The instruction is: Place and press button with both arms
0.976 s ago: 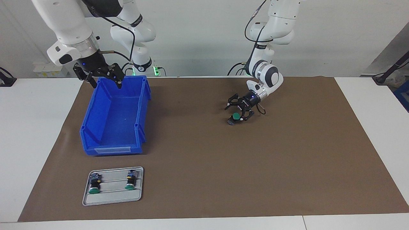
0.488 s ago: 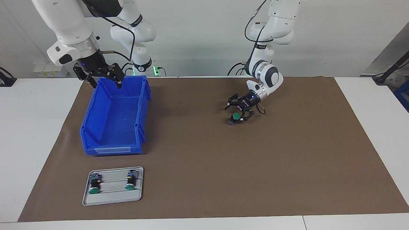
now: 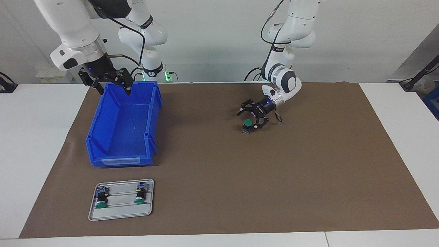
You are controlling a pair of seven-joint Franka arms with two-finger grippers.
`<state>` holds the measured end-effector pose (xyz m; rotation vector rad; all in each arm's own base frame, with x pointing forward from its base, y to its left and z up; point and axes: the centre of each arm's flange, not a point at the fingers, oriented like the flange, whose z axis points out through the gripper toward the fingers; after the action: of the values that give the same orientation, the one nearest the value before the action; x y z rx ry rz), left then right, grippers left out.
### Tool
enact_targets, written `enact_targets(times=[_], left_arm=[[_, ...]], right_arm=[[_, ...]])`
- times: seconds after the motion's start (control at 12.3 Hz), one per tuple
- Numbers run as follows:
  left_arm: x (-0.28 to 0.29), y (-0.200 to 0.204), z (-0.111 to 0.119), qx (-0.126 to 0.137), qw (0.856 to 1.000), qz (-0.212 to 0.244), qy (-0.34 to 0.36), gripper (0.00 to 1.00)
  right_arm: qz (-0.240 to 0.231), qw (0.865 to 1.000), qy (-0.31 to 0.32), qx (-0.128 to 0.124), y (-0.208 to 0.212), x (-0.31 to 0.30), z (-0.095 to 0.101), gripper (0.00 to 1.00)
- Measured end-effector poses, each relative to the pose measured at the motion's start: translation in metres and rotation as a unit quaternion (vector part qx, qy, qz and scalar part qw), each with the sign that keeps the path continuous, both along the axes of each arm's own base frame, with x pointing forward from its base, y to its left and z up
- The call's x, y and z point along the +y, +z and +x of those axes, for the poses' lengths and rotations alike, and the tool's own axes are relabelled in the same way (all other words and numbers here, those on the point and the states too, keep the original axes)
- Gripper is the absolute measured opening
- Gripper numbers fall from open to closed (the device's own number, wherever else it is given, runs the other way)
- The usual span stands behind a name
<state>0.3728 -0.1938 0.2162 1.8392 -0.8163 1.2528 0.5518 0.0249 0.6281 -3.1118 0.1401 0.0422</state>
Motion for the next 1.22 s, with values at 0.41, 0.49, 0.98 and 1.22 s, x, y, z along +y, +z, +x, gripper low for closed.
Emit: enact_targets(times=[0.41,0.49,0.98,1.22], left_arm=[[0.013,0.002,0.011,0.006,0.999,0.035,0.022,0.96],[0.014,0.003,0.013,0.009,0.999,0.044,0.026,0.96],[-0.011,0.042,0.024,0.031,0.997,0.057,0.036,0.89],[-0.013,0.047,0.020,0.033,0.997,0.063,0.035,0.86]], right_arm=[[0.000,1.000,0.000,0.000,0.000,0.000,0.000,1.00],[0.000,1.000,0.000,0.000,0.000,0.000,0.000,1.00],[0.000,1.000,0.000,0.000,0.000,0.000,0.000,1.00],[0.000,1.000,0.000,0.000,0.000,0.000,0.000,1.00]])
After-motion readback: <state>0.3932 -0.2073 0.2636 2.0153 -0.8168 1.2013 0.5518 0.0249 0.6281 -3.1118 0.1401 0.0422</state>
